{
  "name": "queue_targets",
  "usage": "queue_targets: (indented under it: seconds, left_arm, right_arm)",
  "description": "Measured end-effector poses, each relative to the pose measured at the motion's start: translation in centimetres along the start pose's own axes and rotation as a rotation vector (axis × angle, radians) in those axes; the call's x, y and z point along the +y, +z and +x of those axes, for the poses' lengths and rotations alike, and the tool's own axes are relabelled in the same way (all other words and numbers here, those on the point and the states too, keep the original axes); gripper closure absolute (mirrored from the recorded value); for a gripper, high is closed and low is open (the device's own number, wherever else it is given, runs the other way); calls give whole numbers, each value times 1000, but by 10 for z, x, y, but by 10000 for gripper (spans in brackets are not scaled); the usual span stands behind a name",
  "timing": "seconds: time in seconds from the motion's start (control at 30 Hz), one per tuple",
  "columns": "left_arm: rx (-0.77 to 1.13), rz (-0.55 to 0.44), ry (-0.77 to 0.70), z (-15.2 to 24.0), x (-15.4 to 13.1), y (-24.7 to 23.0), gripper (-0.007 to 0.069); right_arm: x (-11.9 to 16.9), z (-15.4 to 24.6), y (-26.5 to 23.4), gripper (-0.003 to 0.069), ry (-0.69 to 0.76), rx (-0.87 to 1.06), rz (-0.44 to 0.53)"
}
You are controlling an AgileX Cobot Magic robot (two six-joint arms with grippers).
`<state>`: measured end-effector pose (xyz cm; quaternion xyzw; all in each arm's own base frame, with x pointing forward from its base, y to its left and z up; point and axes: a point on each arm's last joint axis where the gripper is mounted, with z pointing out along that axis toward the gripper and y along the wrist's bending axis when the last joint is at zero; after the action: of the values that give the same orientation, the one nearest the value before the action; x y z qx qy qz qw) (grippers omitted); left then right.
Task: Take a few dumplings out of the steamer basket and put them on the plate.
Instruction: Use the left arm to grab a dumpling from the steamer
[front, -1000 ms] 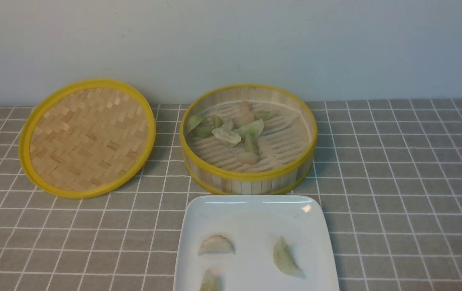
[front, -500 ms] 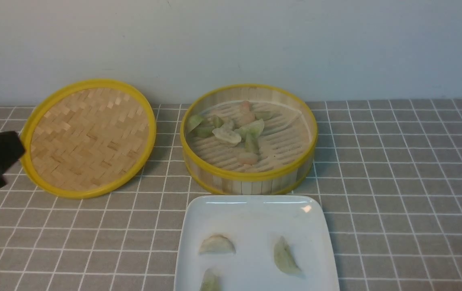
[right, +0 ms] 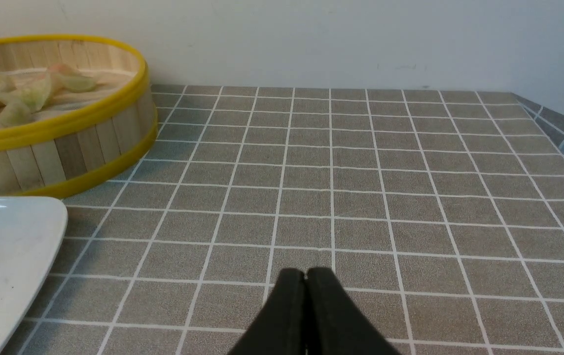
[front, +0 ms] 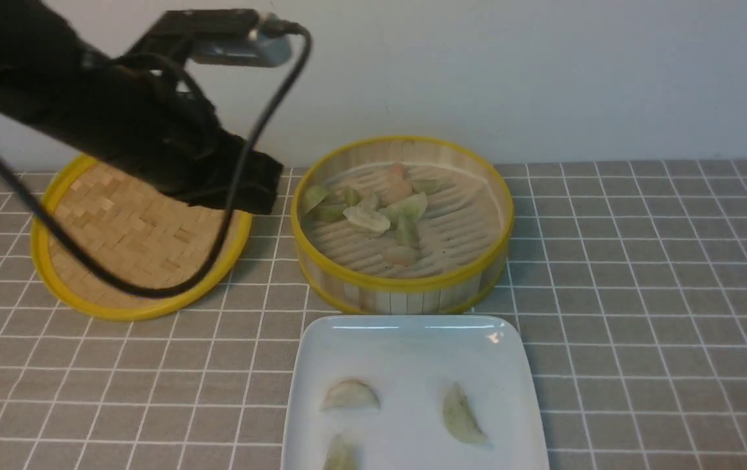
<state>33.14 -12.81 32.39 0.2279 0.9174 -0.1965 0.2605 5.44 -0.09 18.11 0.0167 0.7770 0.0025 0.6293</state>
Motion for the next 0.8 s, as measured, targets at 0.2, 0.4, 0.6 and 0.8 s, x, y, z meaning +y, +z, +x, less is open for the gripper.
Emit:
queue_targets:
  seconds: [0.2, 0.4, 0.6, 0.8]
  left_arm:
    - [115, -43, 92, -34, 2, 69, 630]
    - [173, -132, 125, -57, 13, 110, 630]
    - [165, -163, 146, -65, 25, 137, 630]
    - [98, -192, 190, -67, 35, 163, 539]
  right_arm:
    - [0, 0, 0, 673, 0, 0, 0]
    - [0, 0, 0, 673, 0, 0, 0]
    - [1, -1, 0, 673, 58, -27, -16]
    - [2, -18, -2, 673, 428, -214, -73]
